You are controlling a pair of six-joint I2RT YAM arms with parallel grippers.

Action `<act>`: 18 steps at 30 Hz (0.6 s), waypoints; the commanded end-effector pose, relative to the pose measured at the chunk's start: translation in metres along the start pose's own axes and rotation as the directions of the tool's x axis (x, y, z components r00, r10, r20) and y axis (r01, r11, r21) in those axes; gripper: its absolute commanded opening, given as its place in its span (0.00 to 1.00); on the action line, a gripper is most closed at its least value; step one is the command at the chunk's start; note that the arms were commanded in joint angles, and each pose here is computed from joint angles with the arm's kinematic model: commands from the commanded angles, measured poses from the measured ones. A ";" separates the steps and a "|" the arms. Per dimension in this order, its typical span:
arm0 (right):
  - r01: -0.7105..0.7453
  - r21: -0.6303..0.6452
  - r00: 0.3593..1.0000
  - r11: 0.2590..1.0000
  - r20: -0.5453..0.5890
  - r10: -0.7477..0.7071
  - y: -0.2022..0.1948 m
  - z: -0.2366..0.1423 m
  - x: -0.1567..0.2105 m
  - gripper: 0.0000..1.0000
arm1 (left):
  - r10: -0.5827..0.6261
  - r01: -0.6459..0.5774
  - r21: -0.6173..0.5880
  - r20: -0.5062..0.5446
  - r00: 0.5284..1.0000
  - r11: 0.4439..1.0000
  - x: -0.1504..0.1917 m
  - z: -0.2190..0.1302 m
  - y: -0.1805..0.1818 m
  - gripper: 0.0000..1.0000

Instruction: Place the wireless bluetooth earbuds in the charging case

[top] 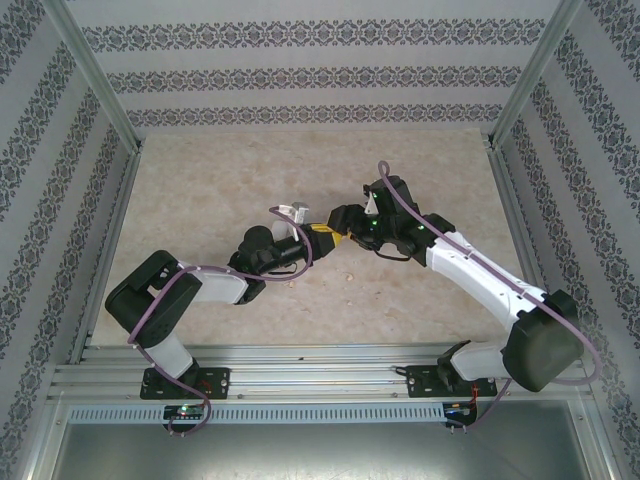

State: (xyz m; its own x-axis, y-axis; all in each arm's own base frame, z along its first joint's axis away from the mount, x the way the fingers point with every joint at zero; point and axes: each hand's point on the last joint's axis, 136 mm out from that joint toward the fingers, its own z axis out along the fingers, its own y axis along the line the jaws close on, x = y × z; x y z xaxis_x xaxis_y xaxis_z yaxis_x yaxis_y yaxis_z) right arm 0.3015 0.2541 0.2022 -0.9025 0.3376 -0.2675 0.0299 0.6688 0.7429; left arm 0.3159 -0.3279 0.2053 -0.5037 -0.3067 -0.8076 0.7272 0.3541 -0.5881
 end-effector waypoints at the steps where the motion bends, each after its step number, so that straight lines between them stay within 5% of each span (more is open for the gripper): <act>1: 0.014 -0.059 1.000 0.998 -0.016 -0.015 0.011 -0.004 0.009 0.58 | 0.027 -0.032 0.076 0.072 0.997 0.997 -0.020 0.004 -0.022 0.20; 18: 0.191 -0.201 0.978 0.961 0.123 -0.169 0.046 -0.048 -0.001 0.79 | -0.044 0.030 0.124 0.110 0.993 0.992 -0.037 -0.007 -0.040 0.17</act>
State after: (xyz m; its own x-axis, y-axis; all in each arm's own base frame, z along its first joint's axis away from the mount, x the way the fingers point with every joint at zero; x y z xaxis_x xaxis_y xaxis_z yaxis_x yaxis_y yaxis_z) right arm 0.2857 0.2549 0.2419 -0.8708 0.3112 -0.3806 -0.1266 0.6061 0.7853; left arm 0.3120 -0.3258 0.2310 -0.4999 -0.3699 -0.7831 0.7355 0.2960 -0.6094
